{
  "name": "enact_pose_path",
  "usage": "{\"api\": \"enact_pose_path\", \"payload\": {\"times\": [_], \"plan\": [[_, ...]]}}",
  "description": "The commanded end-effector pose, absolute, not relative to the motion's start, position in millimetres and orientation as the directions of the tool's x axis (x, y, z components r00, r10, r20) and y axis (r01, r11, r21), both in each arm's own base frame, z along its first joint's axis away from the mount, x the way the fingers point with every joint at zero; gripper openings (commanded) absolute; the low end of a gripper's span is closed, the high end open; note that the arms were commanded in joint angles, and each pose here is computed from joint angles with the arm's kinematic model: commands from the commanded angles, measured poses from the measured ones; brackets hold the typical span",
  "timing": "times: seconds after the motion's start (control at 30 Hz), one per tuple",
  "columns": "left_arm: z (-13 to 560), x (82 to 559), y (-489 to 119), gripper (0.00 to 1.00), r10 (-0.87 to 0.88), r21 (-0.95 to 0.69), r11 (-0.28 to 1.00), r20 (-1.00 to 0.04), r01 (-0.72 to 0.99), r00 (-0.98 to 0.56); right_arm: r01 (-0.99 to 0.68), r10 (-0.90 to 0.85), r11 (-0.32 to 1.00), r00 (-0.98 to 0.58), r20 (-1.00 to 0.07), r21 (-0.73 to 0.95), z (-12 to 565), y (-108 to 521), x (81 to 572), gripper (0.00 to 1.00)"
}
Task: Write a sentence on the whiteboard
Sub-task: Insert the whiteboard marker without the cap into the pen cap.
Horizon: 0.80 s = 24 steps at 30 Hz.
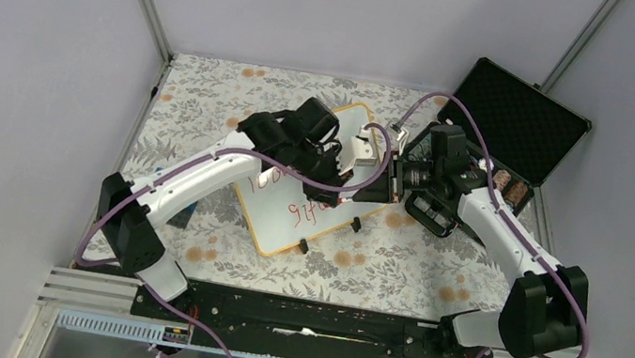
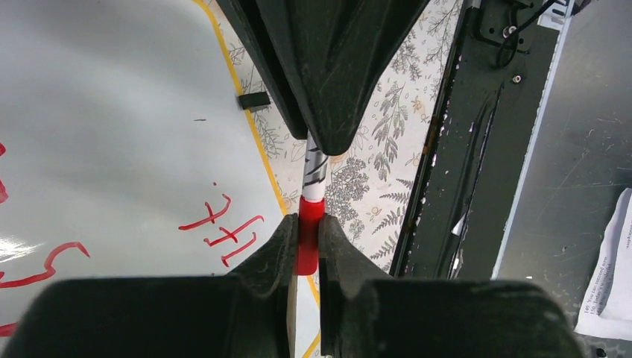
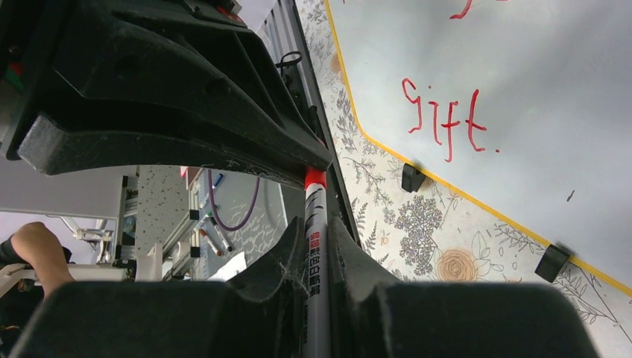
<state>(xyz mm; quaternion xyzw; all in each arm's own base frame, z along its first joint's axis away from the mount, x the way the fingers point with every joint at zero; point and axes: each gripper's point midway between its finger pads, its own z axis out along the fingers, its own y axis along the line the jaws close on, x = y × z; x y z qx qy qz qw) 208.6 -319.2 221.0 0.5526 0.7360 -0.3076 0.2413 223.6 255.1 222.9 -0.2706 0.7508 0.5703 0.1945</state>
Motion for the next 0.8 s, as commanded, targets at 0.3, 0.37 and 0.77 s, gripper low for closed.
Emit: {"api": "enact_pose_path", "payload": {"times": [0.3, 0.37, 0.77], "plan": [[319.8, 236.5, -334.6, 0.52, 0.468, -0.059, 0.125, -0.877, 0.990, -0.112, -0.653, -0.090, 0.166, -0.757, -0.648, 0.739, 248.5, 272.0, 252.4, 0.00], [330.3, 237.6, -325.2, 0.60, 0.445, -0.053, 0.124, -0.890, 0.991, -0.103, -0.654, -0.086, 0.164, -0.755, -0.650, 0.738, 250.7, 271.7, 254.0, 0.00], [292.6, 220.1, -280.6, 0.65, 0.536, -0.053, 0.157, -0.834, 0.986, -0.130, -0.675, -0.095, 0.083, -0.737, -0.669, 0.733, 275.1, 270.0, 240.7, 0.00]]}}
